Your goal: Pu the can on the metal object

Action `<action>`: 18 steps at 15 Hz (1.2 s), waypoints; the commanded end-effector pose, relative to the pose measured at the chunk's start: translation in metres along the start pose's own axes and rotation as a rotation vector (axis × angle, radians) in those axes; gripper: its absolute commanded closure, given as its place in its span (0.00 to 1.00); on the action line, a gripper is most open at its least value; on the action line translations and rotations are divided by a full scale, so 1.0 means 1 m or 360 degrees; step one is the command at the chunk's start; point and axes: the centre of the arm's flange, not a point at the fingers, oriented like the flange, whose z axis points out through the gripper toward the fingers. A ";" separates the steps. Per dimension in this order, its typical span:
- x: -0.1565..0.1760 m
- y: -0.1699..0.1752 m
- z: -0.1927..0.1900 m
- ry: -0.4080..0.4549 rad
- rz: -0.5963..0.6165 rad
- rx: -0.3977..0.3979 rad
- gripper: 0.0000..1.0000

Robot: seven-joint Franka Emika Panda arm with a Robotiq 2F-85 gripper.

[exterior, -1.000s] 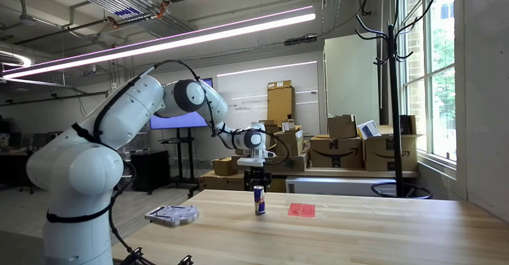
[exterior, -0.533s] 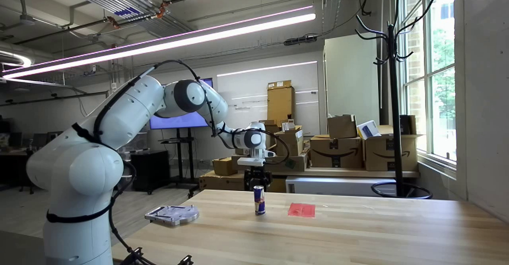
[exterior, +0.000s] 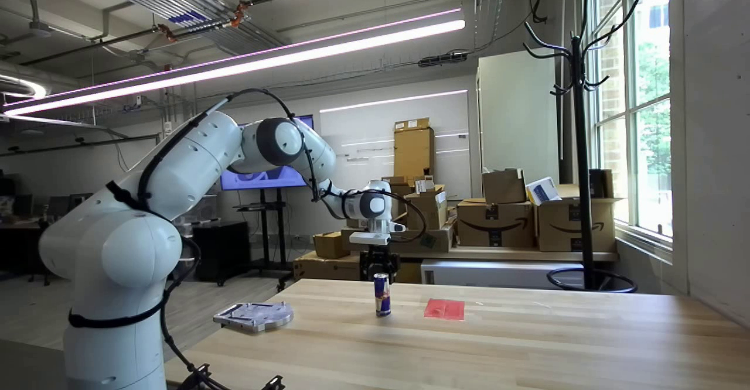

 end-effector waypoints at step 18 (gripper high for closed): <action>-0.070 -0.103 -0.125 0.0174 -0.0395 0.0063 0.67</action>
